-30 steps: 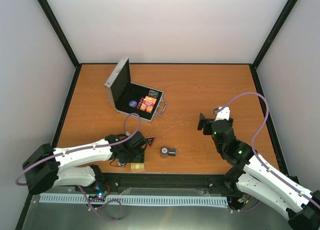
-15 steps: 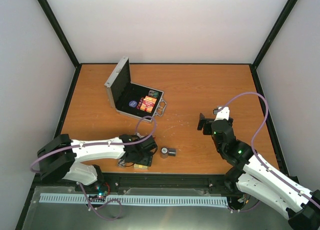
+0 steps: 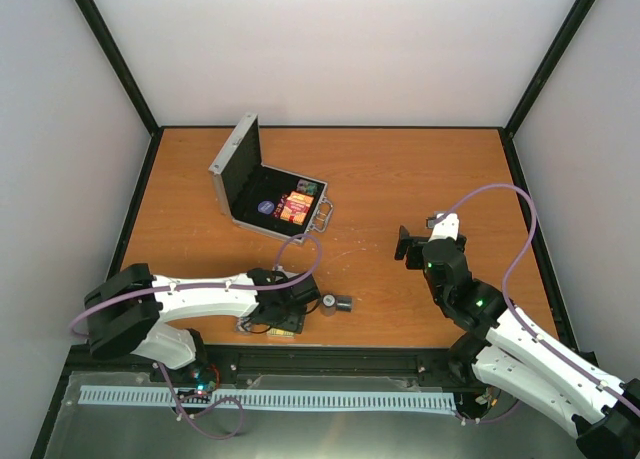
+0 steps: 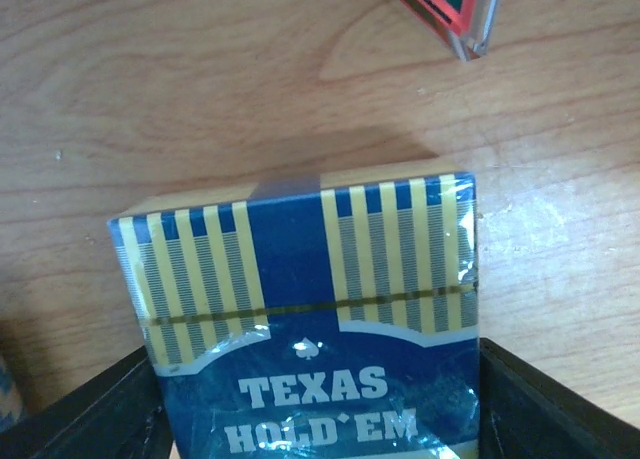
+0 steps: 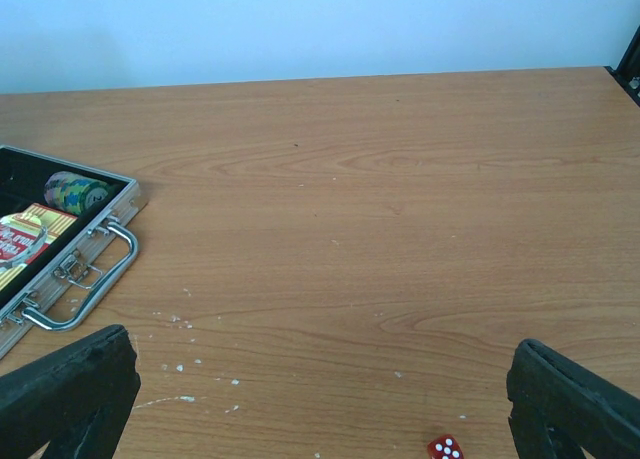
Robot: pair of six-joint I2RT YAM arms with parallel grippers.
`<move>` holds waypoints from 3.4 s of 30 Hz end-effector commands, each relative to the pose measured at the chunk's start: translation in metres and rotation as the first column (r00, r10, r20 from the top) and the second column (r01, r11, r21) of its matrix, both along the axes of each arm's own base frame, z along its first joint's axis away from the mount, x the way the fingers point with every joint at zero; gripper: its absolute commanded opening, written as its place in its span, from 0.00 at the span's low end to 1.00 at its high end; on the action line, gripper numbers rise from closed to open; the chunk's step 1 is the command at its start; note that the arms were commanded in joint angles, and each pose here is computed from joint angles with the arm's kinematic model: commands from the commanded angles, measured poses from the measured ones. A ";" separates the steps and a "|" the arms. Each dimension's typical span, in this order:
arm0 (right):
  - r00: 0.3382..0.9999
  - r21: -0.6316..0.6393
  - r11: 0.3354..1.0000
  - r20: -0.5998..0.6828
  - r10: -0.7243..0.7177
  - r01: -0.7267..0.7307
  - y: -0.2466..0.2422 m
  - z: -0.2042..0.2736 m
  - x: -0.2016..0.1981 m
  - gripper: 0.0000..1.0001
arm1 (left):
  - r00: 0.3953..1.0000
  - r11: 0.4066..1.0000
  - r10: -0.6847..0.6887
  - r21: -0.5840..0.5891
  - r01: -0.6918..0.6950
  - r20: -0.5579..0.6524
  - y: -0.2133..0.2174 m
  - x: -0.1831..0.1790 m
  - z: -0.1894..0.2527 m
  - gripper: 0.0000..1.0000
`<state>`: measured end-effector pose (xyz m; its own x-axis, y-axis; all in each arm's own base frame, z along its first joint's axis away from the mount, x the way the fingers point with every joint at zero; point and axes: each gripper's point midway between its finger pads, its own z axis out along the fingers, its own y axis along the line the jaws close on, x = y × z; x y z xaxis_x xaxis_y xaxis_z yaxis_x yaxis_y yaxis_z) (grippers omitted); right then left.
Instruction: Pack up texas hold em set
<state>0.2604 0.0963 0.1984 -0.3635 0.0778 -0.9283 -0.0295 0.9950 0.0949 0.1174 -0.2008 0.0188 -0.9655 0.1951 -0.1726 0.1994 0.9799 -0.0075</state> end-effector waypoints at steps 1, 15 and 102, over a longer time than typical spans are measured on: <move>0.999 0.005 0.999 0.023 -0.034 0.034 -0.006 0.002 0.003 1.00 | 1.000 1.000 0.002 0.001 -0.002 0.025 -0.005 0.003 0.008 0.75; 0.999 -0.008 0.999 0.013 -0.034 0.034 -0.005 -0.001 0.004 1.00 | 0.999 1.000 -0.023 -0.012 0.023 0.025 -0.008 0.003 0.008 0.75; 0.984 0.209 0.978 0.174 -0.047 0.010 -0.001 0.048 0.004 1.00 | 0.910 0.996 -0.051 -0.044 0.076 0.412 -0.024 0.113 0.101 0.67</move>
<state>0.2570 0.0953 0.2265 -0.2705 0.1890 -0.9440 -0.0461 0.9769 0.2088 0.1855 -0.2201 0.0783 -0.8914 0.1683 -0.4208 0.1980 0.9798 -0.0277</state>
